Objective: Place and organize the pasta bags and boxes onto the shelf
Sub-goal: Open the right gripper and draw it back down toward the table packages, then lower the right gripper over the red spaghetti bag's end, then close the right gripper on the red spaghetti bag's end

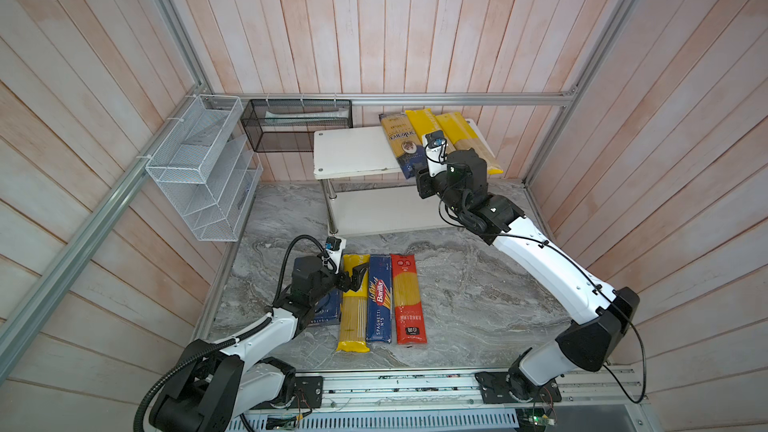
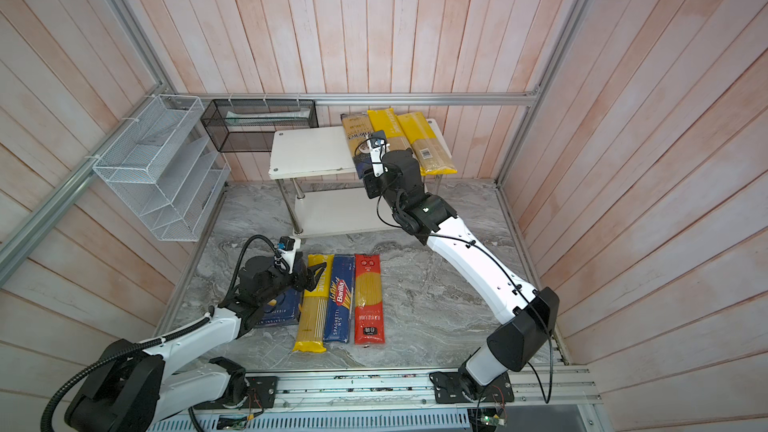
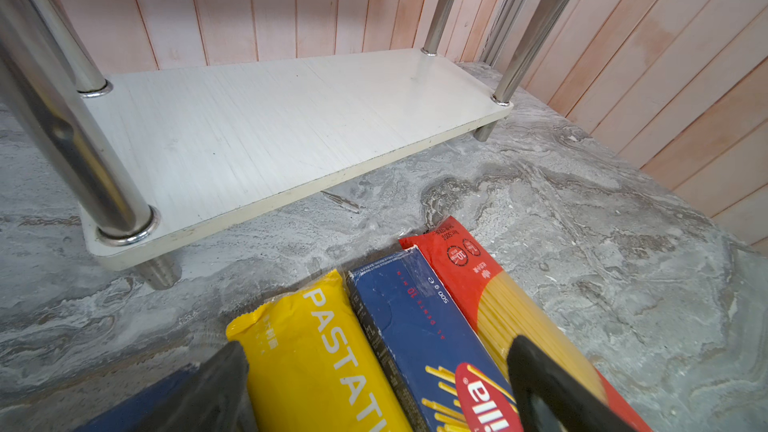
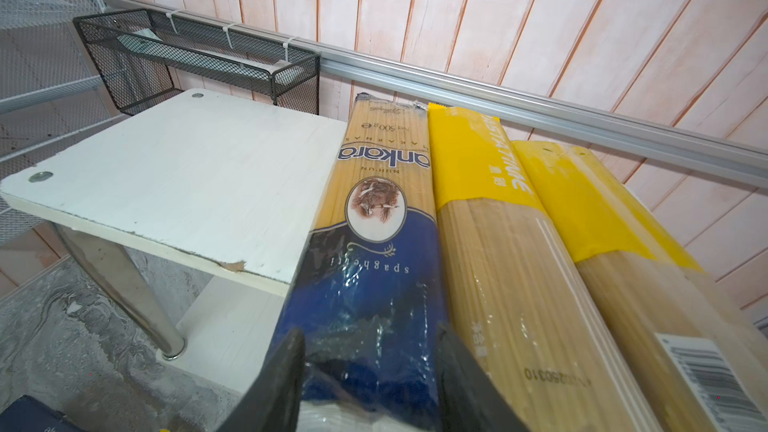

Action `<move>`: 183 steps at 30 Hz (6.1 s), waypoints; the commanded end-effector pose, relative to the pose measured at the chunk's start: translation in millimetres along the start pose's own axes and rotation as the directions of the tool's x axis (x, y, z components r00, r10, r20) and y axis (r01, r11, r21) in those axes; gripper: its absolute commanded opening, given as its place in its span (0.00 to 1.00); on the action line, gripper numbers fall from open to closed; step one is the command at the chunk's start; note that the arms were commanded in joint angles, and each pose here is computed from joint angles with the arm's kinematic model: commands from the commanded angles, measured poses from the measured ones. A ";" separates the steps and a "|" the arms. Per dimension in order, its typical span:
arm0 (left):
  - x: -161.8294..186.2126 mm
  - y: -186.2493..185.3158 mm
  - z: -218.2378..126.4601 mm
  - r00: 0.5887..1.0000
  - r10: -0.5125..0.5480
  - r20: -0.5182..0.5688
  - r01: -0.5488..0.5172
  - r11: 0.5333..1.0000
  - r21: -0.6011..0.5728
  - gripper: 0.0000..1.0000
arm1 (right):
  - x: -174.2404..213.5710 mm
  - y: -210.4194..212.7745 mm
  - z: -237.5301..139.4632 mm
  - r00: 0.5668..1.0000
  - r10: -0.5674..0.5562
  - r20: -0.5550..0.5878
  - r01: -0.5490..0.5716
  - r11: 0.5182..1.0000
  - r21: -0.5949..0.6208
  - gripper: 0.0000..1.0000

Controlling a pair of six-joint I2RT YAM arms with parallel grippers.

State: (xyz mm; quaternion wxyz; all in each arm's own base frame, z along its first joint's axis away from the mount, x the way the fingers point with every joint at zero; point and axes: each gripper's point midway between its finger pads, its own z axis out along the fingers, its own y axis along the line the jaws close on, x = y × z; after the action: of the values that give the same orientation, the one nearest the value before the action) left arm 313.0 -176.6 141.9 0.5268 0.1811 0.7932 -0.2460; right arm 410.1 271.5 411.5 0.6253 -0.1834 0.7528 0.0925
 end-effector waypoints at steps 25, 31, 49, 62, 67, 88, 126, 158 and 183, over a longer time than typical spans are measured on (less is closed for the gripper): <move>-8.1 1.1 -7.9 0.999 0.026 0.044 -0.025 0.999 -0.028 1.00 | 14.6 13.4 -23.9 0.998 -0.016 -0.056 0.018 1.000 0.024 0.51; -10.2 -2.0 -8.6 0.999 0.023 0.046 -0.022 1.000 -0.013 1.00 | 3.1 11.0 -48.3 1.000 0.031 -0.002 -0.031 0.999 -0.013 0.53; -21.1 -0.9 -14.0 0.999 0.041 0.015 -0.040 0.998 -0.038 0.99 | 157.8 62.5 -129.9 0.963 0.058 -0.263 -0.131 0.955 -0.267 0.54; -18.4 22.9 -45.6 0.998 0.022 0.061 -0.010 0.979 -0.203 1.00 | 251.4 72.7 -107.2 0.862 0.258 -0.437 -0.345 0.930 -0.131 0.58; -16.2 28.0 -44.4 0.999 0.004 0.043 0.005 0.980 -0.200 1.00 | 280.4 63.4 -102.4 0.799 0.338 -0.498 -0.385 0.923 0.008 0.64; -18.0 28.4 -57.9 0.996 -0.003 0.084 0.020 0.978 -0.207 1.00 | 356.9 115.2 -99.1 0.597 0.255 -0.761 -0.434 0.900 -0.039 0.70; -15.8 25.0 -53.0 0.998 0.003 0.063 0.009 0.983 -0.182 1.00 | 423.4 75.1 -101.6 0.459 0.115 -0.881 -0.126 0.990 0.063 0.85; -16.2 25.1 -51.7 0.998 0.002 0.060 0.009 0.983 -0.182 1.00 | 396.4 99.7 -96.0 0.577 0.041 -0.815 -0.182 0.980 -0.079 0.98; -16.7 24.6 -53.8 0.998 0.004 0.068 0.008 0.983 -0.182 1.00 | 415.5 124.9 -92.4 0.544 0.101 -0.833 -0.258 0.965 -0.051 0.98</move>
State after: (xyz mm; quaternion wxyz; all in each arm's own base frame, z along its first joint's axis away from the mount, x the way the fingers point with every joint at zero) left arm 293.8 -126.1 169.7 0.5657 0.1208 0.7961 -0.1778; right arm 223.4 273.2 24.0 0.1947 -0.1817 0.9583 0.1034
